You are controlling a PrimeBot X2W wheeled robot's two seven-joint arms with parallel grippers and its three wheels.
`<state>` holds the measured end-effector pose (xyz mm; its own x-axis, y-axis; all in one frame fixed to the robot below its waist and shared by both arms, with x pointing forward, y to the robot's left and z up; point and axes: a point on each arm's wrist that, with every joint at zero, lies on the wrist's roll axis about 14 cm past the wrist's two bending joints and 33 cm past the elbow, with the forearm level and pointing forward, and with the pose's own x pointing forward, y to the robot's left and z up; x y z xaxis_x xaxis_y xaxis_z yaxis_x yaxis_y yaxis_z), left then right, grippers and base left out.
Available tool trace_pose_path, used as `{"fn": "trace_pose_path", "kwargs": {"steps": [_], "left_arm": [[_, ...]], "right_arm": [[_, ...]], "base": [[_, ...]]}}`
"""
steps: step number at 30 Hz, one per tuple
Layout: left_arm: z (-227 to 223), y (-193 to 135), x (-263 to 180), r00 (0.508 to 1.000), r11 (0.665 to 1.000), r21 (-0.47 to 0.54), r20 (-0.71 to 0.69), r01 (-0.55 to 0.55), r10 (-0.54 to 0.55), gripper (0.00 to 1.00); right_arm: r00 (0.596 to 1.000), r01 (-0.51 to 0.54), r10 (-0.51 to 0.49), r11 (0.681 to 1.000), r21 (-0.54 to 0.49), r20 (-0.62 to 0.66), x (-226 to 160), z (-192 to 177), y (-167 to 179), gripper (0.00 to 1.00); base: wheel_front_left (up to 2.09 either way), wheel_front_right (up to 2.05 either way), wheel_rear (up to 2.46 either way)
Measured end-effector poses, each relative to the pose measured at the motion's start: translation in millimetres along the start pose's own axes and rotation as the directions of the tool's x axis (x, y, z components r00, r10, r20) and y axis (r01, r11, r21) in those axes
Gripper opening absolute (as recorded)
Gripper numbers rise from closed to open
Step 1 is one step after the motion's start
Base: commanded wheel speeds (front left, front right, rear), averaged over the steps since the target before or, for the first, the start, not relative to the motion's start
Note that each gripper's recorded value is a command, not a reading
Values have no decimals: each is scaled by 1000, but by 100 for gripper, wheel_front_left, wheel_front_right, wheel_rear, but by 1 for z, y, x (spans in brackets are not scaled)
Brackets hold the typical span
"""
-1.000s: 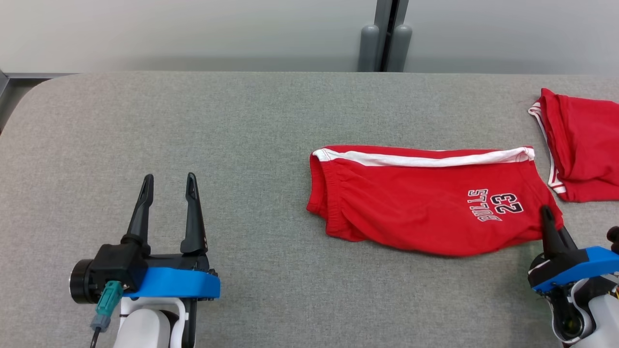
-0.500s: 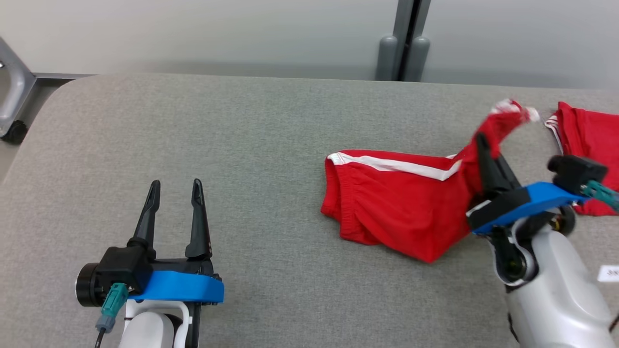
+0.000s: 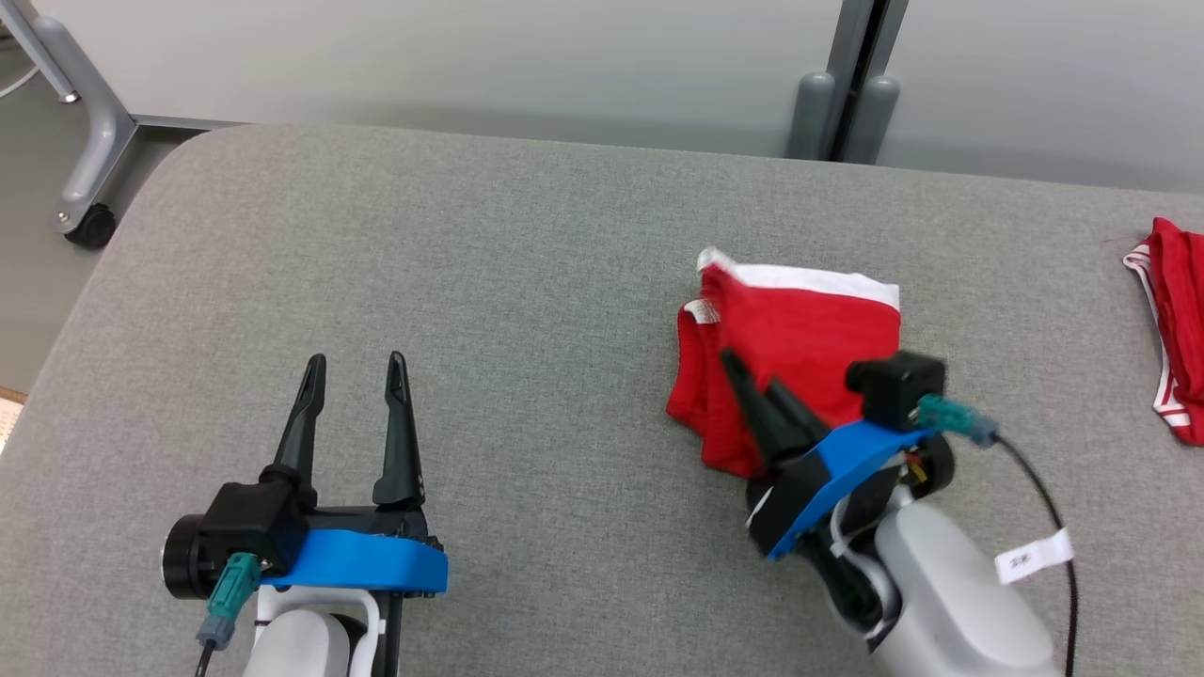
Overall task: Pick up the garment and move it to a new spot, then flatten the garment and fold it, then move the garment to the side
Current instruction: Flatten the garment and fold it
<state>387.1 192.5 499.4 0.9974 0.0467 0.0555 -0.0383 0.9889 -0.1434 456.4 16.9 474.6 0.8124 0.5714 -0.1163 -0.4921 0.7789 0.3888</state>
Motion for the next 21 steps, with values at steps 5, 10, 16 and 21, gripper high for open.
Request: {"fn": "trace_pose_path", "kwargs": {"steps": [5, 10, 16, 21], "left_arm": [[-2, 1, 0, 1000, 1000, -1, -5, -3, 3, 100], [-3, 2, 1, 1000, 1000, -4, -9, -11, 11, 100], [-4, 1, 5, 1000, 1000, -4, -9, -12, 12, 100], [-7, -10, 9, 1000, 1000, -11, -15, 20, -20, 100]], "right_arm": [[996, -59, 59, 998, 6, -63, -7, -27, 21, 0], [993, -47, 49, 999, 18, -105, -9, -45, 17, 11], [995, -49, 49, 999, 1, -82, -12, -48, 15, 100], [1000, -29, 30, 999, -38, 7, -18, -25, 3, 100]], "base": [[0, 0, 0], [0, 0, 0], [0, 0, 0], [0, 0, 0]]}}
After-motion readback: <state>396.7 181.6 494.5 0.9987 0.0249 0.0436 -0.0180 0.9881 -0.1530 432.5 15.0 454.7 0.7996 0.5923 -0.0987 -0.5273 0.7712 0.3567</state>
